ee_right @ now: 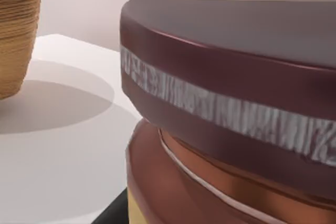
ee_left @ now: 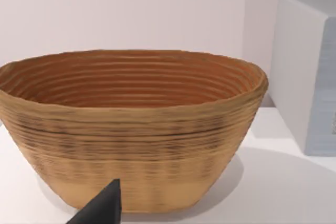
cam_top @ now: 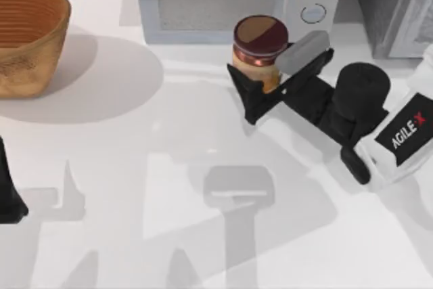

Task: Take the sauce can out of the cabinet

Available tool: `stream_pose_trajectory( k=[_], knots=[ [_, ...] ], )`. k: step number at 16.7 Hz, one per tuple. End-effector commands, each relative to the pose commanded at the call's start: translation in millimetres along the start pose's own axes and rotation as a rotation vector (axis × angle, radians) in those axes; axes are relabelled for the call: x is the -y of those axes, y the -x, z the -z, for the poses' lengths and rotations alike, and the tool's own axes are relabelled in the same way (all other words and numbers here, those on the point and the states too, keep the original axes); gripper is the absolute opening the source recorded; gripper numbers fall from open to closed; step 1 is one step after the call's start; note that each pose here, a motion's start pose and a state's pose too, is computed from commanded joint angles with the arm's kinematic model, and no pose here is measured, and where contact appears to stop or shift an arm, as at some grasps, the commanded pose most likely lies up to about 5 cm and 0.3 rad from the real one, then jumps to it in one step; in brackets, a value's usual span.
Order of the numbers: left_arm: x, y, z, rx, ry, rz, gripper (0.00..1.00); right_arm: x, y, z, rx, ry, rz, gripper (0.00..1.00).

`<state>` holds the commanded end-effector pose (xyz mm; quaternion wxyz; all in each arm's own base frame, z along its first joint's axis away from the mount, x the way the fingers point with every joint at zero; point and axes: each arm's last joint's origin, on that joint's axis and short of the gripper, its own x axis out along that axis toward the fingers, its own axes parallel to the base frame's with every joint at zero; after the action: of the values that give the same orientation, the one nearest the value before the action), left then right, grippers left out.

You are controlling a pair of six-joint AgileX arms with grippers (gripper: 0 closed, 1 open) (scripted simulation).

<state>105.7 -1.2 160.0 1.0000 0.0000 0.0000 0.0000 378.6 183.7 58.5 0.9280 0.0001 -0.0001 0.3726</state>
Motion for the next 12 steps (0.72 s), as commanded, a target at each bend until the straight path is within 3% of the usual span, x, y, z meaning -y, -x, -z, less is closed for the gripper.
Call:
stream_pose_trajectory(
  k=[12],
  knots=[
    [0.0,0.0,0.0,0.000,0.000,0.000,1.00,0.0,0.0,0.0,0.000,0.000,0.000,0.98]
  ],
)
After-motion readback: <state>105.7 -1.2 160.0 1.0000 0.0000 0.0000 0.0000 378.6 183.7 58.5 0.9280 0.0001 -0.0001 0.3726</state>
